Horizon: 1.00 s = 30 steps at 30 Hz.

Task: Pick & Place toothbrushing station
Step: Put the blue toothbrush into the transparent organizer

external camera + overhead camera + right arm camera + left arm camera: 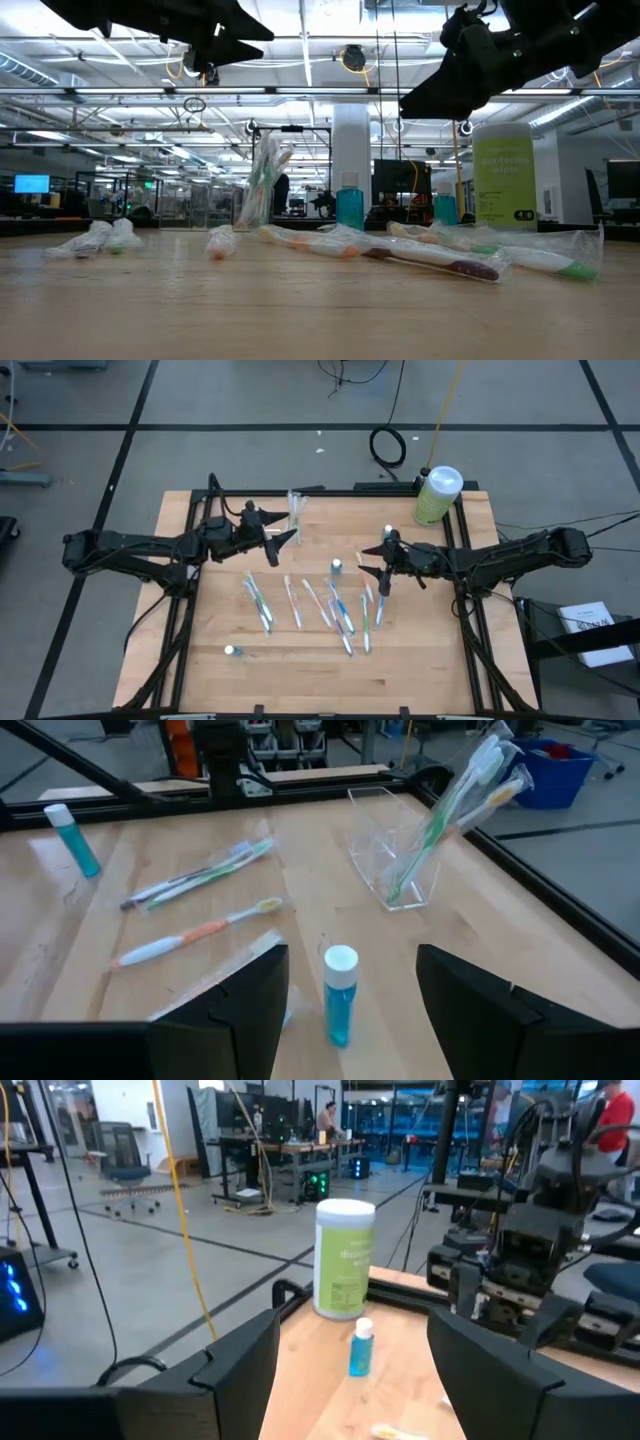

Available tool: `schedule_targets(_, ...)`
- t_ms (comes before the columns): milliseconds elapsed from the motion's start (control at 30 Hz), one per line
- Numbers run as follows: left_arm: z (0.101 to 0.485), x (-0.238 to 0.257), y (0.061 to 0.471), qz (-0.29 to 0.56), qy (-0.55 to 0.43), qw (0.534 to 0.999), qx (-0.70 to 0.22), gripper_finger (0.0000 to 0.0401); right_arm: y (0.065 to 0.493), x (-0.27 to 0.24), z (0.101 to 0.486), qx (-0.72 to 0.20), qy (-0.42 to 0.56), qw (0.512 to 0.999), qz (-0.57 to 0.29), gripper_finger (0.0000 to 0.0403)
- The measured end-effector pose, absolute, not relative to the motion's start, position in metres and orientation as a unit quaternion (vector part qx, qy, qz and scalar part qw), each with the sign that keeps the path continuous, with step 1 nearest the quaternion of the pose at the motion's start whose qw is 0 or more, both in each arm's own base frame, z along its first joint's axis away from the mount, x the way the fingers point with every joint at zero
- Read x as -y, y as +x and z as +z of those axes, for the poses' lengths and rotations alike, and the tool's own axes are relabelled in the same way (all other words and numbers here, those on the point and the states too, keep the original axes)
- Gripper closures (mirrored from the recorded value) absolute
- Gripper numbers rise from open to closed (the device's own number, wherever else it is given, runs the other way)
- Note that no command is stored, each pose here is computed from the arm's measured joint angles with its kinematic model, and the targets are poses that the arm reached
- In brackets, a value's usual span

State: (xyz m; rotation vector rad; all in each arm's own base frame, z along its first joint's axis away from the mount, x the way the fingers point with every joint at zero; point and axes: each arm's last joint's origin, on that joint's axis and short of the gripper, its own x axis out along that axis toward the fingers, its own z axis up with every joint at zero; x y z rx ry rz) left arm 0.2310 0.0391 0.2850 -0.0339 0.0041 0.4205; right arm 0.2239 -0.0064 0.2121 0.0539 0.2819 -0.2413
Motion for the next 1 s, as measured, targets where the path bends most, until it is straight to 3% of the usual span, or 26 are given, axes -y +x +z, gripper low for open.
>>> schedule_targets(467, 0.285, -0.038, 0.231, 0.206, -0.017, 0.978, -0.004, 0.0139, 0.238, 0.005, 0.192, -0.203, 0.026, 0.974, -0.099, 0.0190)
schedule_targets(833, 0.285, -0.038, 0.231, 0.206, -0.018, 0.978, -0.001, 0.0139, 0.276, 0.018, 0.169, -0.309, 0.039, 0.933, -0.179, 0.0190)
schedule_targets(1000, 0.284, -0.038, 0.231, 0.204, -0.019, 0.979, -0.007, 0.0139, 0.264, 0.021, 0.168, -0.407, 0.069, 0.887, -0.206, 0.0190)
